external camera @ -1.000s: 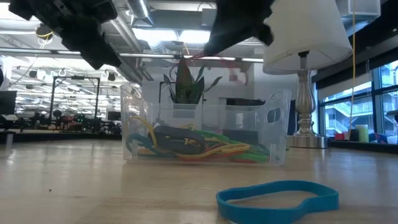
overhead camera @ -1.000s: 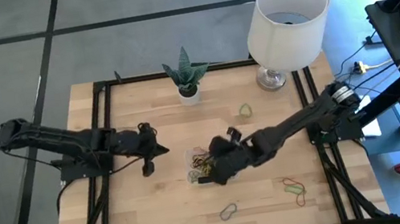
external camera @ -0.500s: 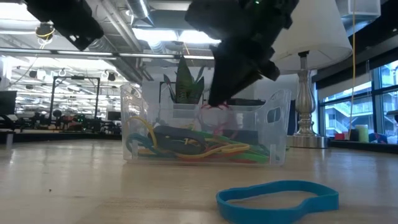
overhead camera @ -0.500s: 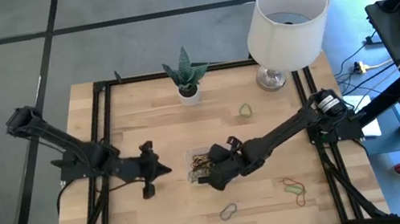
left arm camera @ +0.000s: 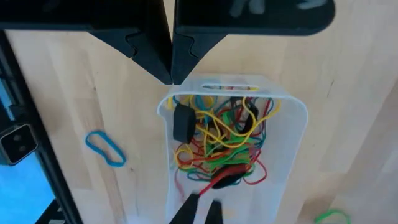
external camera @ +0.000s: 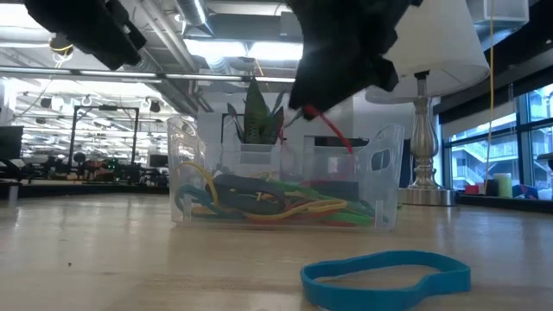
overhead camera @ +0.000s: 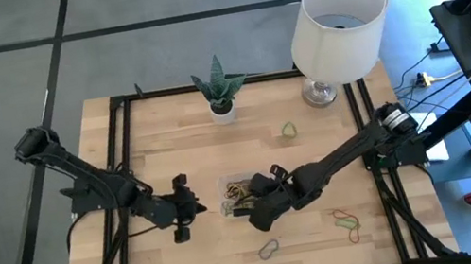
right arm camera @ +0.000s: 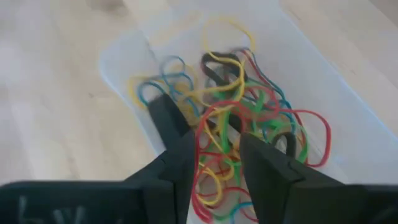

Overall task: Pick and place rubber bands into bin
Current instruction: Put the top red rubber band into the transparent bin

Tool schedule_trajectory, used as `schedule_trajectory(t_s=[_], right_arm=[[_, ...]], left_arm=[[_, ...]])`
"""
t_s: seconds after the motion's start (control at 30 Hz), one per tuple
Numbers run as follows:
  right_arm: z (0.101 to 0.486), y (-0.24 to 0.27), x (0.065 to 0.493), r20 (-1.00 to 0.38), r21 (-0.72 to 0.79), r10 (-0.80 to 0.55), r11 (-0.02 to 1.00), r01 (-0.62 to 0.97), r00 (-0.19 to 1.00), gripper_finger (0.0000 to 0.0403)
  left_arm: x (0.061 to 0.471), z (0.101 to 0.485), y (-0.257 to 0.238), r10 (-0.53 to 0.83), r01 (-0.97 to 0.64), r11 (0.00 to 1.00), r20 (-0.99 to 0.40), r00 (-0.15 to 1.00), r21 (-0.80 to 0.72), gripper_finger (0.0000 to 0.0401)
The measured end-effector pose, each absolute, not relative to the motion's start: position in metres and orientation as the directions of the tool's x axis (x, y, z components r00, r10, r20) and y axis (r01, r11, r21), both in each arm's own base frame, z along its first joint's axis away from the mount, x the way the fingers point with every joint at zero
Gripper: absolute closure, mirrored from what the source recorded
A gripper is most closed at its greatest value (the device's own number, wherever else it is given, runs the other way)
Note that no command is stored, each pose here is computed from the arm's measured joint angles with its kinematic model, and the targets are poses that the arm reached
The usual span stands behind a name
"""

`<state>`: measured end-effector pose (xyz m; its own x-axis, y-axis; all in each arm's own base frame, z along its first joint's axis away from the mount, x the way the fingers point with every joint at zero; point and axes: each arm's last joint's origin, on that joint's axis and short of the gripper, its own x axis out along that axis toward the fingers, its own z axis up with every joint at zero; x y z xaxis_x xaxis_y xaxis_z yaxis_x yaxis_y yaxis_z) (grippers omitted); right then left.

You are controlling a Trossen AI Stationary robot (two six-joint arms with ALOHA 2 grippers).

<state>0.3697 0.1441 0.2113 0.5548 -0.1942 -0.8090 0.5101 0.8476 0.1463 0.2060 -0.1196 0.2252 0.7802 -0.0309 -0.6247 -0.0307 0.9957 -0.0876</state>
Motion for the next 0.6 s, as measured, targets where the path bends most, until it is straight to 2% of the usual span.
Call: schedule_trajectory(t_s=[0.27, 0.43, 0.6], right_arm=[[0.218, 0.144, 0.370, -0.793, 0.159, -0.186, 0.856, 0.491, 0.581, 0.0264], [0.218, 0.142, 0.371, -0.783, 0.116, -0.214, 0.872, 0.476, 0.583, 0.0264], [0.214, 0.135, 0.374, -0.772, 0.108, -0.265, 0.841, 0.530, 0.577, 0.0264]], left_arm=[[0.209, 0.222, -0.106, 0.029, -0.024, 1.000, -0.660, 0.751, 0.017, 0.0399], [0.214, 0.222, -0.095, 0.068, -0.011, 0.996, -0.660, 0.748, 0.090, 0.0399], [0.218, 0.222, -0.086, 0.090, -0.052, 0.996, -0.662, 0.744, 0.077, 0.0399]])
